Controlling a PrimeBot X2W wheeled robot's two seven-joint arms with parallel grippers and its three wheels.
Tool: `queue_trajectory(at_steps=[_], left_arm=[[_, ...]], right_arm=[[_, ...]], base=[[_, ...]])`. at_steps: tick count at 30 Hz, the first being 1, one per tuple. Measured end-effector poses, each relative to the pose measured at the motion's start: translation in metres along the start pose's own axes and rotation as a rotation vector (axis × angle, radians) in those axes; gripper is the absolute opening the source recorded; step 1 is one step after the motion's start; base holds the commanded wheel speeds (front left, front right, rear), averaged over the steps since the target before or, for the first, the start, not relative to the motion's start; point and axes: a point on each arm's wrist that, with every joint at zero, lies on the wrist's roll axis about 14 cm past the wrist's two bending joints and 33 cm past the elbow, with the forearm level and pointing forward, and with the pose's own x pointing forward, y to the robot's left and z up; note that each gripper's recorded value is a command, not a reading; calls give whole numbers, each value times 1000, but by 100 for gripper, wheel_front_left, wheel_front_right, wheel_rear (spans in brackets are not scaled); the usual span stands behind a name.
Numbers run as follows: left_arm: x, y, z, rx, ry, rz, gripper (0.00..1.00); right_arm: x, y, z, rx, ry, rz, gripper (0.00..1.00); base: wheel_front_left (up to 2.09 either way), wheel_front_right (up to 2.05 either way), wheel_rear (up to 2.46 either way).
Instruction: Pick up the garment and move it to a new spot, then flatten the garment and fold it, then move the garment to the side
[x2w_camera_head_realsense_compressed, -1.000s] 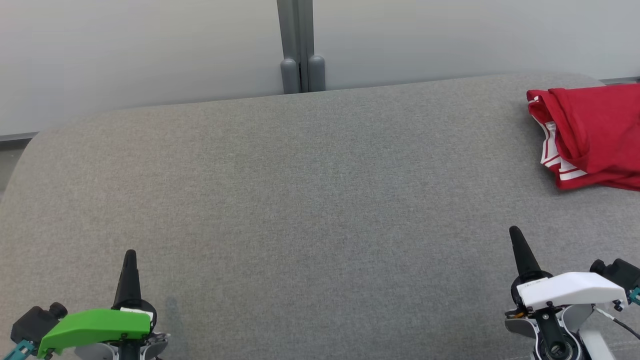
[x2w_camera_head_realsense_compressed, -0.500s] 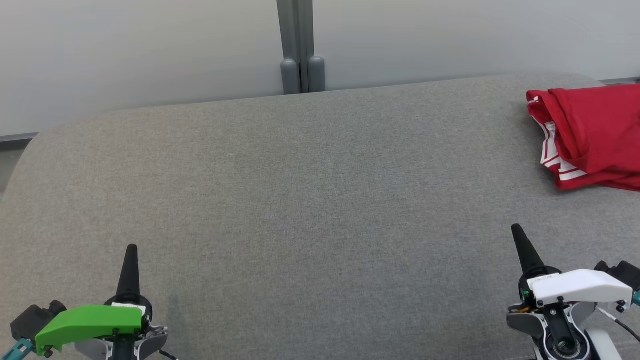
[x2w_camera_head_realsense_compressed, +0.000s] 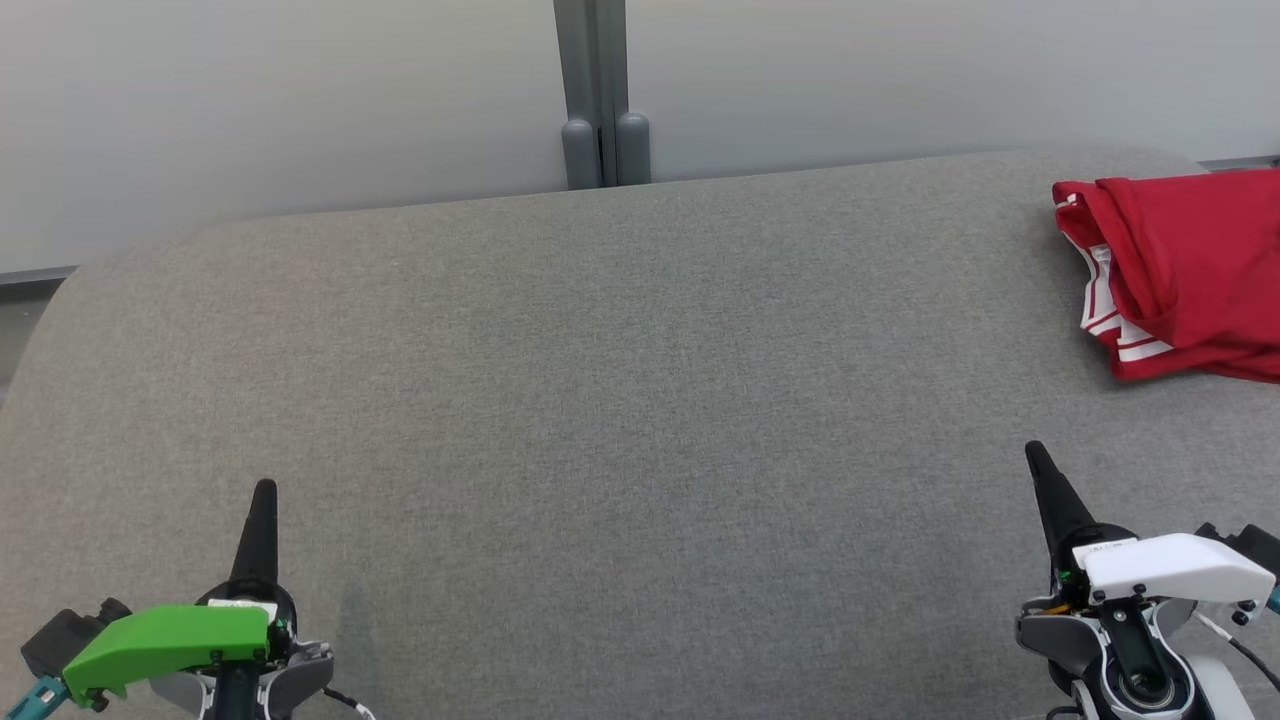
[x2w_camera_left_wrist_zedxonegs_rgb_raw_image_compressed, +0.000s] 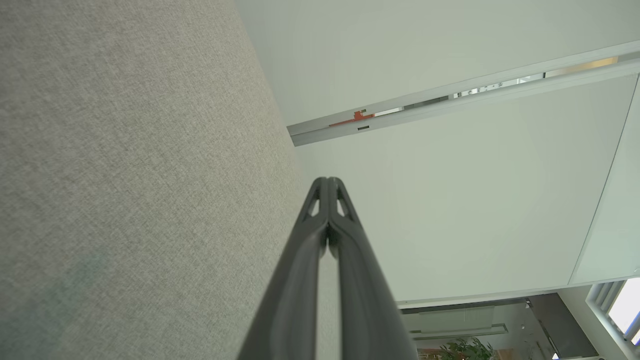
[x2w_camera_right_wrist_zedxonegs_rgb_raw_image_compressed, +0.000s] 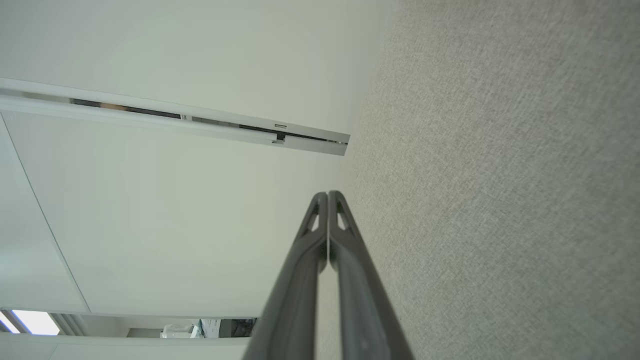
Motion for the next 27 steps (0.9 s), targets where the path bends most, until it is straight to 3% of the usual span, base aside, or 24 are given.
queue_trajectory(at_steps=[27], left_arm=[[3,-12,0,-191,22,-45,0]], right_arm=[[2,6,5,203,-2,25,0]], base=[[0,0,0]])
